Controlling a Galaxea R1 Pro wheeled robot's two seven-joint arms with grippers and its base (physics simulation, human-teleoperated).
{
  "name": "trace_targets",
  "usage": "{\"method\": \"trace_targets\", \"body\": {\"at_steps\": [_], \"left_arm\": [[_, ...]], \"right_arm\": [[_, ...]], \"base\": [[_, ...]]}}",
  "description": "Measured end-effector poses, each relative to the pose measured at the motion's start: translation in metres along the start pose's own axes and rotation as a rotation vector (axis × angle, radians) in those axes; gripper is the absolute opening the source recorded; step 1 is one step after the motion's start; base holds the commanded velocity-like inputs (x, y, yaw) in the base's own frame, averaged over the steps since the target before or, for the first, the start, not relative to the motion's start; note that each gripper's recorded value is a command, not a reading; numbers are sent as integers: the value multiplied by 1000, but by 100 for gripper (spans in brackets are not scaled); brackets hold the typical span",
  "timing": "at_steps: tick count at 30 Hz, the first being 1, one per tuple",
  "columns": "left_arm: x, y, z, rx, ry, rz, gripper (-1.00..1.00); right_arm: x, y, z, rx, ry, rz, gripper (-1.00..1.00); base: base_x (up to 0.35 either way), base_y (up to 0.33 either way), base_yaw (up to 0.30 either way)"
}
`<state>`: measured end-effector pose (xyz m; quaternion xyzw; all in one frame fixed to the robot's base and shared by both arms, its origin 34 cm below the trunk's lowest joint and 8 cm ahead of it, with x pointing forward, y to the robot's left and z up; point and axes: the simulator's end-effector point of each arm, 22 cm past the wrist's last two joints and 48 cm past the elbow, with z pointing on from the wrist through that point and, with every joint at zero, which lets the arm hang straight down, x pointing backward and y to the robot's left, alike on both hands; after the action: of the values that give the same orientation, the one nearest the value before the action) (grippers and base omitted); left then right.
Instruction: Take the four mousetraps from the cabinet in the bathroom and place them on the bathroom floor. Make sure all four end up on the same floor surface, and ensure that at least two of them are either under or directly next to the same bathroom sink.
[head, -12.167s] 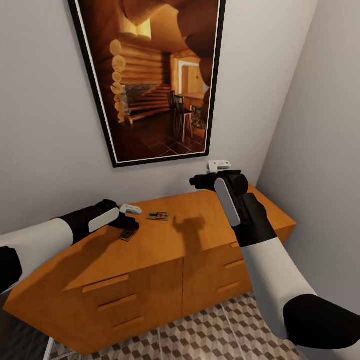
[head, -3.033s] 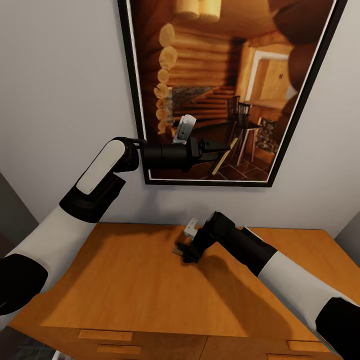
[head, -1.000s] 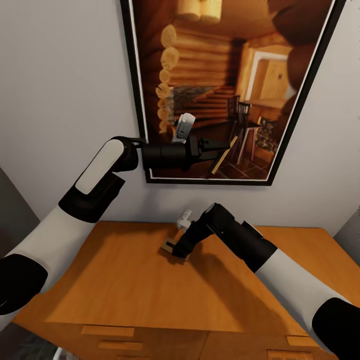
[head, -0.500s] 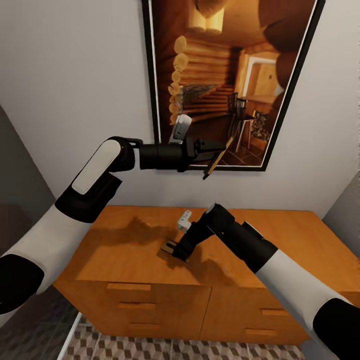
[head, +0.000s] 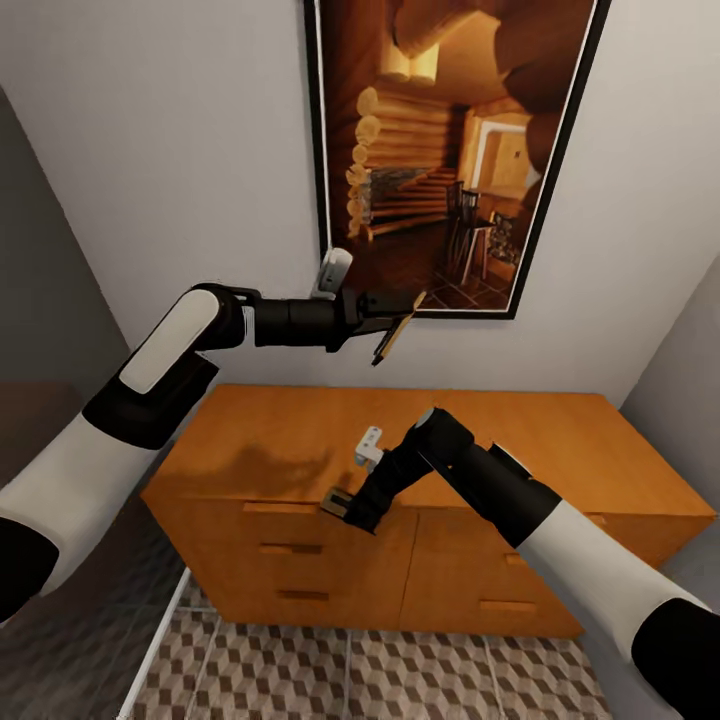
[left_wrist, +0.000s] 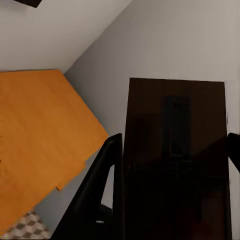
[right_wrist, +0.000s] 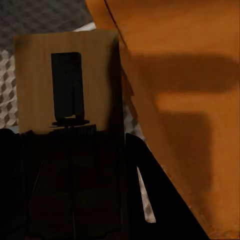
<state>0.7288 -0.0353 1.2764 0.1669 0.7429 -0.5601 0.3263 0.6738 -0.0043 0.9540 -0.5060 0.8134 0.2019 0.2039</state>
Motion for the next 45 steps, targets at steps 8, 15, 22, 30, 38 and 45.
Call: {"method": "trace_targets", "body": {"at_steps": [8, 15, 22, 30, 38, 45], "left_arm": [[35, 50, -2, -88, 49, -52, -100], [64, 110, -8, -236, 74, -41, -100], [103, 157, -21, -341, 120, -49, -100], [181, 169, -10, -362, 277, -42, -100], [315, 177, 9, -368, 462, -66, -100], [413, 207, -6, -444, 564, -139, -100]], "right_arm": [[38, -17, -6, 4, 44, 42, -100], [79, 1, -14, -137, 87, 97, -100], [111, 4, -33, -168, 100, 110, -100], [129, 28, -52, -246, 55, 126, -100], [183, 33, -49, -258, 112, 193, -100], [200, 25, -39, -210, 142, 210, -100]], "base": [[-332, 0, 0], [-332, 0, 0], [-333, 0, 0], [-333, 0, 0], [-333, 0, 0], [-332, 0, 0]]}}
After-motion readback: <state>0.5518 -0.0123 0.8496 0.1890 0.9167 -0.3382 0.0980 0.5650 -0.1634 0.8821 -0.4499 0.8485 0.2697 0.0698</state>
